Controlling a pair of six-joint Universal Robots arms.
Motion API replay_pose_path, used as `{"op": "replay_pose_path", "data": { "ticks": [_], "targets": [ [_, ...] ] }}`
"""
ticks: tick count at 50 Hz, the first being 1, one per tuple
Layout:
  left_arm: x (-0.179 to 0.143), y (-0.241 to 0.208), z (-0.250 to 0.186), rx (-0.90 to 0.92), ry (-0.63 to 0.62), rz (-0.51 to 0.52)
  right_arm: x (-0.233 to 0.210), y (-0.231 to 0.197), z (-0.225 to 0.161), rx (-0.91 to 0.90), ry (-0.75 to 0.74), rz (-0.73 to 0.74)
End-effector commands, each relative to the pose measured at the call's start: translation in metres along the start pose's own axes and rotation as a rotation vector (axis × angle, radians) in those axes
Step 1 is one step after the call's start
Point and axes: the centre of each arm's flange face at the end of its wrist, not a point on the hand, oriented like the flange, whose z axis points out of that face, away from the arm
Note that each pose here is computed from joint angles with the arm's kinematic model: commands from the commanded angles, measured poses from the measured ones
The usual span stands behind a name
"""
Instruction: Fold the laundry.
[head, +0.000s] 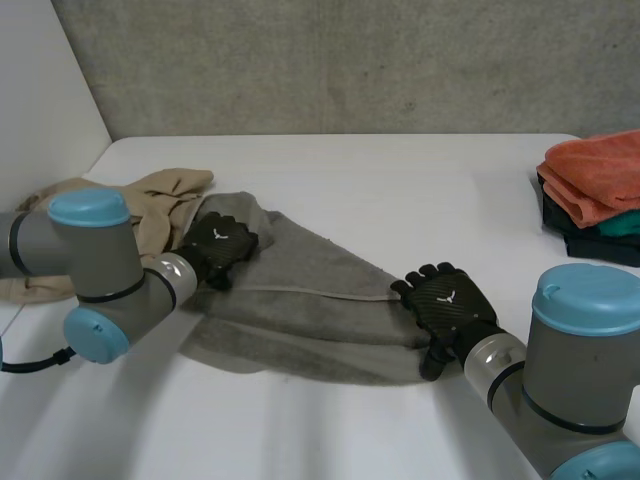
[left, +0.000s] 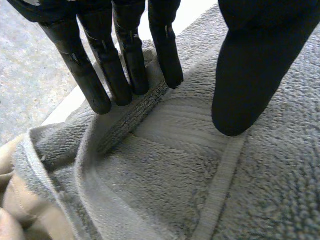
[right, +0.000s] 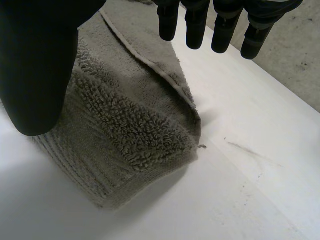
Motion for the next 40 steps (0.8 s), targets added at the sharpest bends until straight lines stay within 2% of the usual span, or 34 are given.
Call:
{"op": "replay_pose_path", "data": {
  "ticks": [1, 5, 9, 14, 19, 23, 27, 28, 32, 37, 40],
  "targets": [
    [0.002, -0.002, 0.005, -0.008, 0.017, -0.002, 0.002, -0.001, 0.001, 0.001, 0.008, 0.003],
    [0.002, -0.004, 0.01, -0.019, 0.005, 0.003, 0.006, -0.002, 0.002, 0.002, 0.03, 0.003],
    [0.001, -0.014, 0.007, -0.046, -0.062, 0.017, 0.018, -0.007, 0.004, 0.007, 0.089, 0.01],
    [-0.017, -0.078, -0.023, 0.079, -0.157, 0.038, 0.037, -0.016, 0.009, 0.015, 0.169, 0.035],
    [-0.028, -0.115, -0.056, 0.169, -0.204, 0.004, 0.053, -0.017, 0.011, 0.004, 0.209, 0.077],
    [-0.032, -0.142, -0.08, 0.241, -0.229, -0.015, 0.058, -0.022, 0.011, -0.029, 0.175, 0.18],
    [-0.034, -0.163, -0.098, 0.299, -0.25, -0.013, 0.053, -0.029, 0.015, -0.056, 0.064, 0.378],
    [-0.034, -0.166, -0.101, 0.306, -0.256, -0.011, 0.043, -0.025, 0.021, -0.089, -0.011, 0.461],
    [-0.04, -0.186, -0.117, 0.352, -0.315, -0.004, 0.031, -0.02, 0.037, -0.139, -0.133, 0.586],
    [-0.051, -0.207, -0.131, 0.405, -0.387, -0.002, 0.032, -0.01, 0.053, -0.169, -0.098, 0.593],
    [-0.054, -0.215, -0.138, 0.431, -0.407, 0.003, 0.045, -0.018, 0.056, -0.131, 0.016, 0.56]
  ]
}}
